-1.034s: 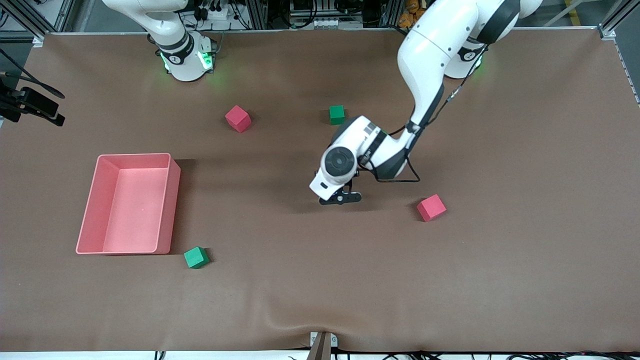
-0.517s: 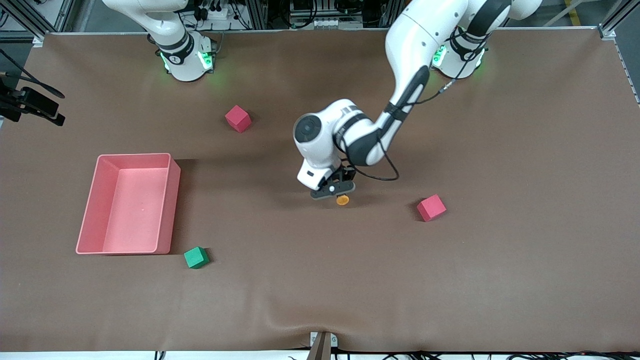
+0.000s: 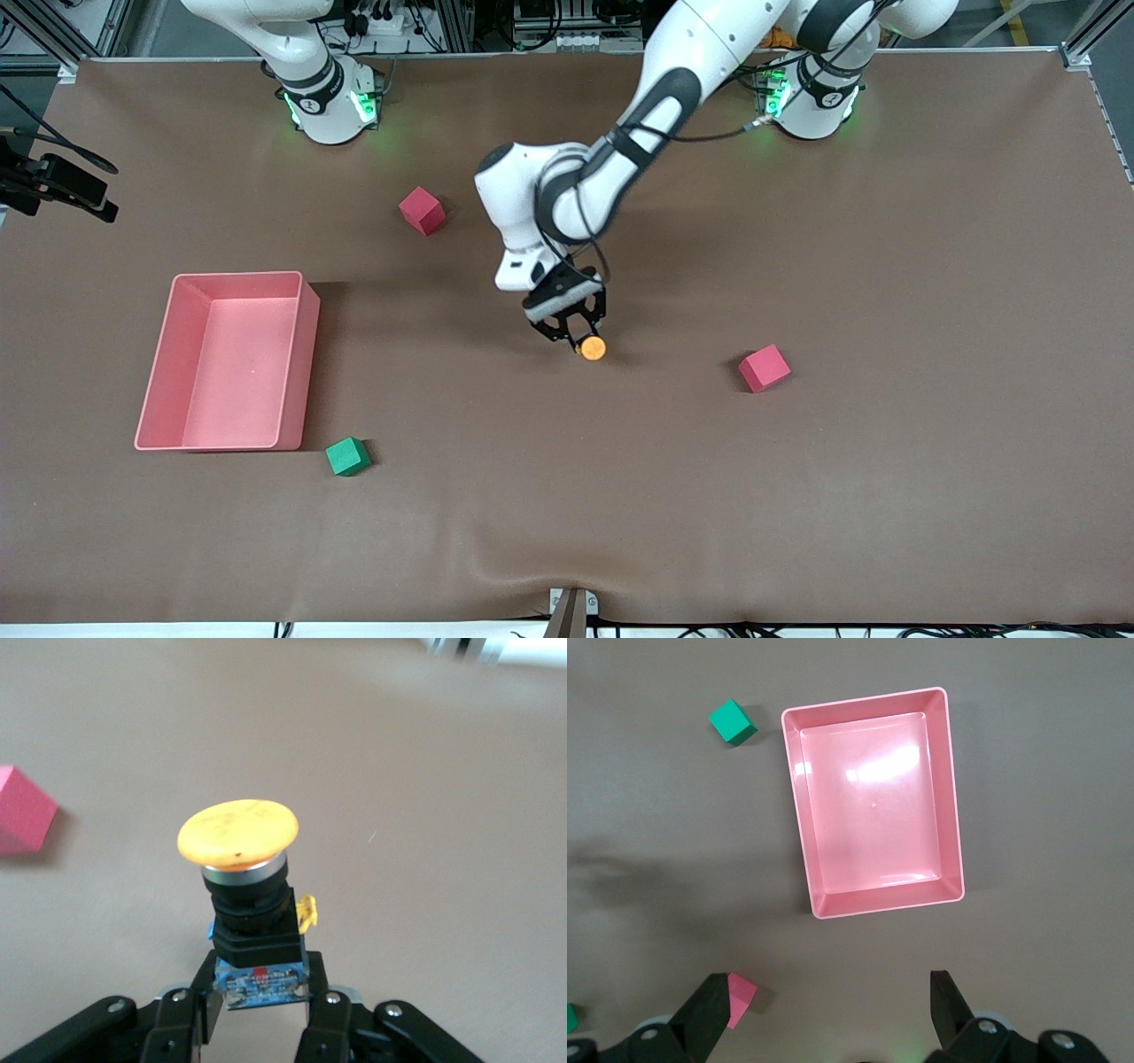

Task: Place and upright button with both arms
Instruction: 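Lower the upright button onto the table with the left gripper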

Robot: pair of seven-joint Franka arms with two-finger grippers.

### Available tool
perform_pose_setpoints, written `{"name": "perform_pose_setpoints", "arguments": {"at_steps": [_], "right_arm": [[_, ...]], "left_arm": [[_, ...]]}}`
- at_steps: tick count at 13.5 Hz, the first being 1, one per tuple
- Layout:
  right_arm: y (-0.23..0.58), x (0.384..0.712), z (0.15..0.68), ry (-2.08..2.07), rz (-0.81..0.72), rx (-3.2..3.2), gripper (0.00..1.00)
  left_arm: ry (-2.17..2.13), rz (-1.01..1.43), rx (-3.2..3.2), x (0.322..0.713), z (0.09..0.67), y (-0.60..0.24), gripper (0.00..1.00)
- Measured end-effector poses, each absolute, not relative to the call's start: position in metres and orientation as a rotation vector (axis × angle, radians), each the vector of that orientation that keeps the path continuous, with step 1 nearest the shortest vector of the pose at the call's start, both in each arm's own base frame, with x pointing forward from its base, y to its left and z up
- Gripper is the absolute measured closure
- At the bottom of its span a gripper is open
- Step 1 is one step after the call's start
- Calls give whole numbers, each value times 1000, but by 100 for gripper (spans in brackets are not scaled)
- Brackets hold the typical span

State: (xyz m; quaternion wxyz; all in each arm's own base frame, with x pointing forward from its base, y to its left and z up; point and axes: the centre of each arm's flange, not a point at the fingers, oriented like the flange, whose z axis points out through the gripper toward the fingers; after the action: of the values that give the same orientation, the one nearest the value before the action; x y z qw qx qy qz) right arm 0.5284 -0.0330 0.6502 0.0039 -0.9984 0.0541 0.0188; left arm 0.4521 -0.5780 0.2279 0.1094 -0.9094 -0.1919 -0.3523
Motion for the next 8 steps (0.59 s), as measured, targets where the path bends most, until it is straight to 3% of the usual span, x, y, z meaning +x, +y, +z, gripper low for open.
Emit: {"name": "perform_pose_setpoints", "arguments": {"at_steps": [3,8], "right_arm": [[-32,528,650,167,60,-3129,0],[-31,529,650,164,60,-3129,0]], "left_arm": [[-506,-1301,-2613,440,211,-589,59],[-360,-1644,-2551,410,131,-598,59]]}}
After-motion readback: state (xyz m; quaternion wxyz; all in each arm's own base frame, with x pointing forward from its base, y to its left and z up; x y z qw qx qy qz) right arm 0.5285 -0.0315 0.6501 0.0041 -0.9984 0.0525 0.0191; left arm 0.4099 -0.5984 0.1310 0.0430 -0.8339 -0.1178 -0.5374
